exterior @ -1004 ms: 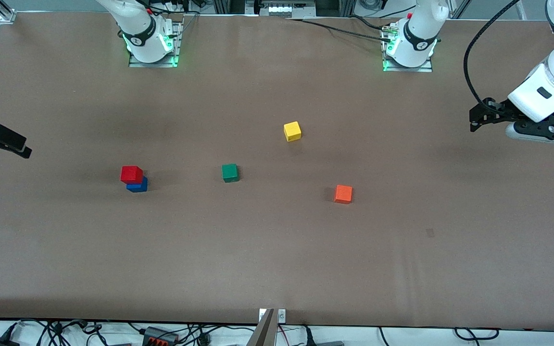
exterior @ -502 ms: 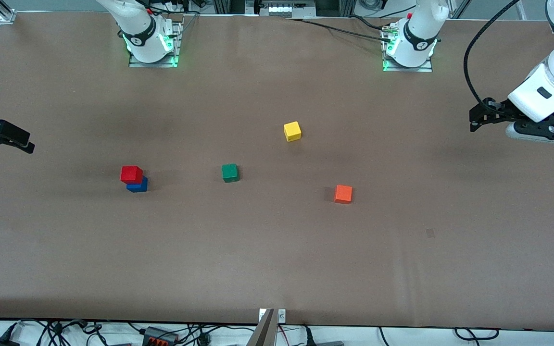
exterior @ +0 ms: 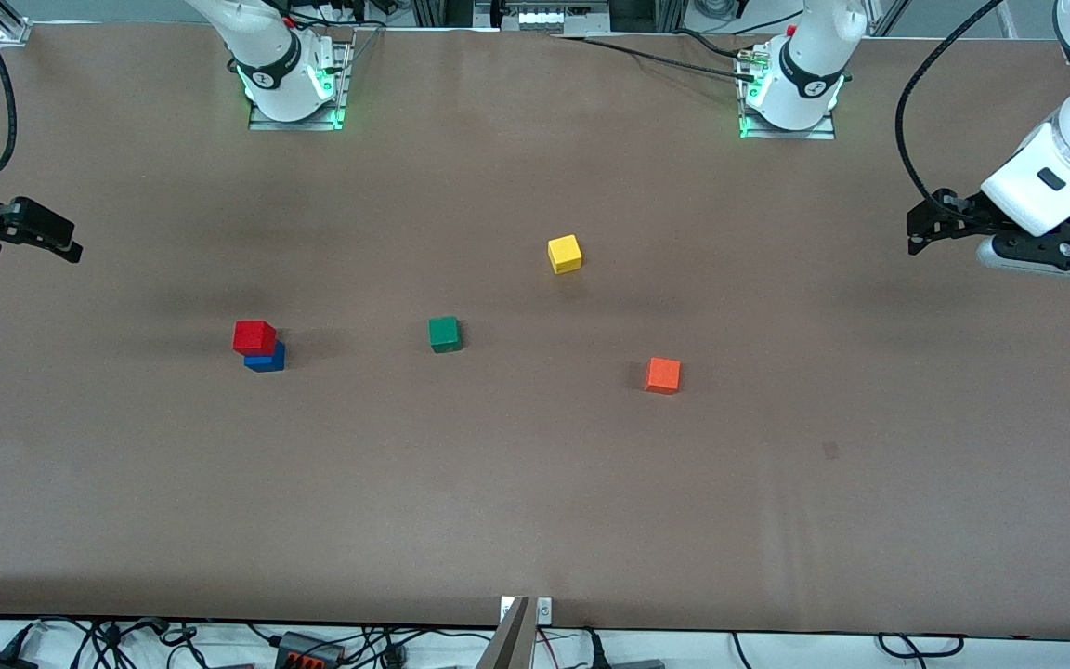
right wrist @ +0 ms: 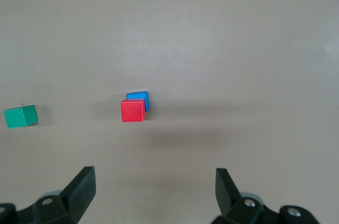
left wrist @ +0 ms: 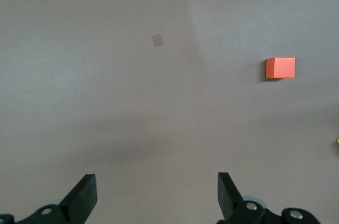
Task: Pass red block to right arm, stack on blue
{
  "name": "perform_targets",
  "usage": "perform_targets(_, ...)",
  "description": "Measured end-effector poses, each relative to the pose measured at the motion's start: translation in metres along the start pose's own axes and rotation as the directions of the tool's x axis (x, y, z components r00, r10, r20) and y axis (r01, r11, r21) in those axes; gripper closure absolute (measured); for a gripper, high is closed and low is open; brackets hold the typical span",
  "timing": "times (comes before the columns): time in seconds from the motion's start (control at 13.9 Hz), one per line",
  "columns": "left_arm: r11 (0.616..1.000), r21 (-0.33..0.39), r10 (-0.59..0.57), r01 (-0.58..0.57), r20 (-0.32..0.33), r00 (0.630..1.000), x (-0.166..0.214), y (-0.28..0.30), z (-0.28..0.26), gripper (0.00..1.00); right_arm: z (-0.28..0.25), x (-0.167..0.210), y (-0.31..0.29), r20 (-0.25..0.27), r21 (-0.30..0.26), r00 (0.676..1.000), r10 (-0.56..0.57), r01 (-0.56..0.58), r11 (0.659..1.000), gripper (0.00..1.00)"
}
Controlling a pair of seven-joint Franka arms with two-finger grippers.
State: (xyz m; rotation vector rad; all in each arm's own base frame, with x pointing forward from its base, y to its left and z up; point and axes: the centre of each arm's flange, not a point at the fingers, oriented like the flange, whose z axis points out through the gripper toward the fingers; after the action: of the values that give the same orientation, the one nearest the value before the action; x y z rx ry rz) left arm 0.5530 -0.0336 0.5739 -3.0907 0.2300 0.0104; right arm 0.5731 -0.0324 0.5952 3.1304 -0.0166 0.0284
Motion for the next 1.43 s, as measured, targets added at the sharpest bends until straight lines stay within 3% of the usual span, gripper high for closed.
perform_targets(1.43, 1.000, 0.000, 0.004, -0.004, 0.003, 1.000, -0.0004, 0.0001, 0.0003, 0.00, 0.0036, -0.0005, -0.0003, 0.005, -0.004, 1.000, -0.002, 0.002, 1.000, 0.00)
